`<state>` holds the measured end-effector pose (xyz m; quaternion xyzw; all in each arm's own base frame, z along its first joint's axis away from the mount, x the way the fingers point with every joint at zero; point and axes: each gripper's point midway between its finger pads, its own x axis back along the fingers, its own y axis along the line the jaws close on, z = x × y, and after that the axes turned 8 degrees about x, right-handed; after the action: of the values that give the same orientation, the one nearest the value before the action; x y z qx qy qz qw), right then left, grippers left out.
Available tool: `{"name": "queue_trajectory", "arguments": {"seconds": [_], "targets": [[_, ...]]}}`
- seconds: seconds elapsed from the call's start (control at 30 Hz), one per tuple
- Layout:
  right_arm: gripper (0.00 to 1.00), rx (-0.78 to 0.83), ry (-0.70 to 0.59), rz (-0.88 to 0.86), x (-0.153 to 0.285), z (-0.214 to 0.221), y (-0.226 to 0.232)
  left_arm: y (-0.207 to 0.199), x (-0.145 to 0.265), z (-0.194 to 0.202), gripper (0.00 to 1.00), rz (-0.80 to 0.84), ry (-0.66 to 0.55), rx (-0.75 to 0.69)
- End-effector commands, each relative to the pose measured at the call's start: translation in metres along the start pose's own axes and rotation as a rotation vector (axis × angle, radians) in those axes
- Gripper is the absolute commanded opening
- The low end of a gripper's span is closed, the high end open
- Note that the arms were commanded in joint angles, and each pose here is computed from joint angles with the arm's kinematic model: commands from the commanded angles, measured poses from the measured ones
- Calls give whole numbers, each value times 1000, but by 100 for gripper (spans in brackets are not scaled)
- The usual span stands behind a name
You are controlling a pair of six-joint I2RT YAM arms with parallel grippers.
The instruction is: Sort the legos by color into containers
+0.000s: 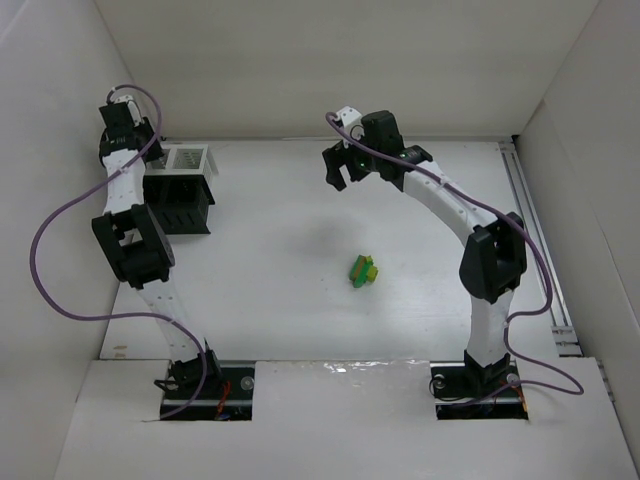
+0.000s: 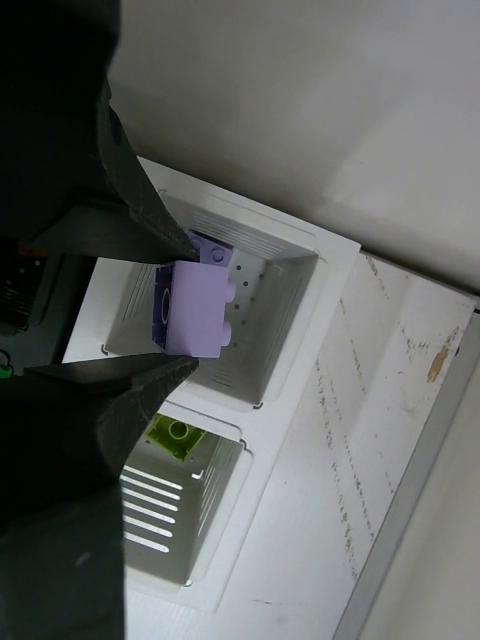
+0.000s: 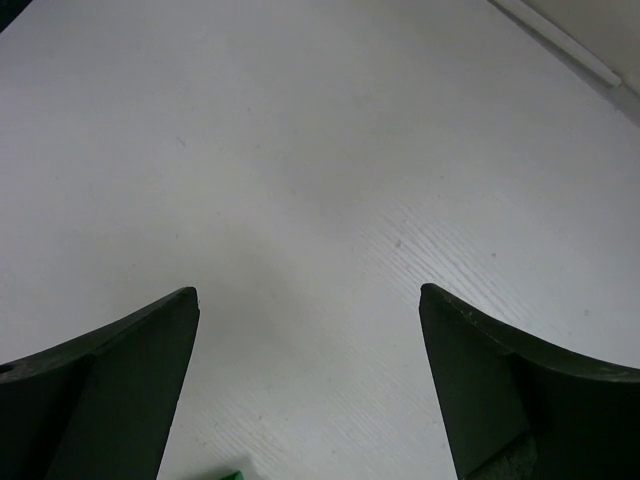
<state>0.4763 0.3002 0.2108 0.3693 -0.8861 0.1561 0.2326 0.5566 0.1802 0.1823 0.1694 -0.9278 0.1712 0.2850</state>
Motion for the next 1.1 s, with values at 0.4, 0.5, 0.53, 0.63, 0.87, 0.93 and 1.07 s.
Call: {"name": "queue_trajectory", "arguments": {"seconds": [0.4, 0.5, 0.53, 0.63, 0.87, 0.93, 1.07], "targets": [[94, 32, -45, 54, 36, -23, -6, -42, 74, -87, 74, 176, -246, -69], [93, 29, -55, 65, 62, -27, -7, -68, 115, -107, 100, 285, -359, -170], [93, 27, -44, 79, 68, -24, -7, -91, 145, -116, 100, 337, -410, -221], [93, 26, -34, 110, 94, -16, -5, -123, 187, -107, 100, 430, -453, -284], [94, -47, 7, 176, 134, 23, -20, -190, 254, -26, 100, 749, -347, -316], [95, -127, 50, 139, 141, 50, -26, -197, 271, -15, 100, 792, -377, -291], [94, -271, 16, -2, 170, 68, -21, -214, 299, 47, 100, 902, -355, -477]]}}
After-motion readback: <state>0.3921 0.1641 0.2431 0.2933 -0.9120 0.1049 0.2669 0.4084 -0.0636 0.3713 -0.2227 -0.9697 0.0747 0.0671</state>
